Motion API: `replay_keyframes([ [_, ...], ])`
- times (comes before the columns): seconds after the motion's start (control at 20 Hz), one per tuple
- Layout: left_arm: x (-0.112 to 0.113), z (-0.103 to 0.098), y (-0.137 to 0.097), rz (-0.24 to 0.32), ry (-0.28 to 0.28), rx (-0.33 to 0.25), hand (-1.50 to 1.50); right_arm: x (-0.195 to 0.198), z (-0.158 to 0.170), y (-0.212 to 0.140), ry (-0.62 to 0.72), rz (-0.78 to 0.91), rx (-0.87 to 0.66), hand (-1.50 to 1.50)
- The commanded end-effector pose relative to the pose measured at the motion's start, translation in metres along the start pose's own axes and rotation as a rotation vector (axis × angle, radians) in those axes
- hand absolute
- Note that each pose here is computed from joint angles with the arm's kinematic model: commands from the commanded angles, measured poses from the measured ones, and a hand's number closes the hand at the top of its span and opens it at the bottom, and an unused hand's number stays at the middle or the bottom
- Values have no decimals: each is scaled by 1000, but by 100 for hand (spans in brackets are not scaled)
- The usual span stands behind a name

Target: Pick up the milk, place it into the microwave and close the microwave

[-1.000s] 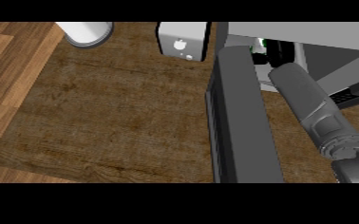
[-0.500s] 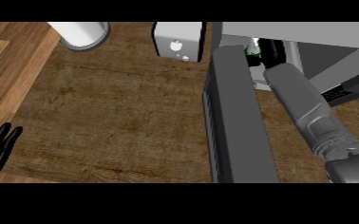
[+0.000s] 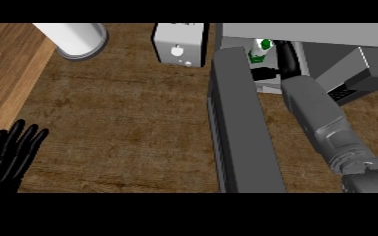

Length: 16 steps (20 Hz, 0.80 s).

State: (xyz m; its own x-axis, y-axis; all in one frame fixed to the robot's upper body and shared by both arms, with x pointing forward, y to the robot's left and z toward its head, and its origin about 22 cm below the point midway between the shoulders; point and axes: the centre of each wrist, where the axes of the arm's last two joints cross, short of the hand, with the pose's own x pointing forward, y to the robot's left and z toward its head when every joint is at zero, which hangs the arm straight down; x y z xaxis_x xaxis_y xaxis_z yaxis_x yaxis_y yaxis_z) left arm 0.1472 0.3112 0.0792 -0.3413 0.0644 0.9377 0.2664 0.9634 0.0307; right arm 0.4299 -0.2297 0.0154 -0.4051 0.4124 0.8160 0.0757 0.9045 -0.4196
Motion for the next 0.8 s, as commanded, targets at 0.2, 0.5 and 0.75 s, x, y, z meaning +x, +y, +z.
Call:
replay_keyframes([
  [0.2,-8,-26,-24,50,26,-78,150,-12,23,18,49,-267,55,-150],
  [0.5,-5,-50,-47,70,50,-115,150,-46,68,-6,79,-418,97,-150],
  [0.75,-10,-28,-72,95,85,-143,150,-70,119,-14,99,-411,106,-150],
])
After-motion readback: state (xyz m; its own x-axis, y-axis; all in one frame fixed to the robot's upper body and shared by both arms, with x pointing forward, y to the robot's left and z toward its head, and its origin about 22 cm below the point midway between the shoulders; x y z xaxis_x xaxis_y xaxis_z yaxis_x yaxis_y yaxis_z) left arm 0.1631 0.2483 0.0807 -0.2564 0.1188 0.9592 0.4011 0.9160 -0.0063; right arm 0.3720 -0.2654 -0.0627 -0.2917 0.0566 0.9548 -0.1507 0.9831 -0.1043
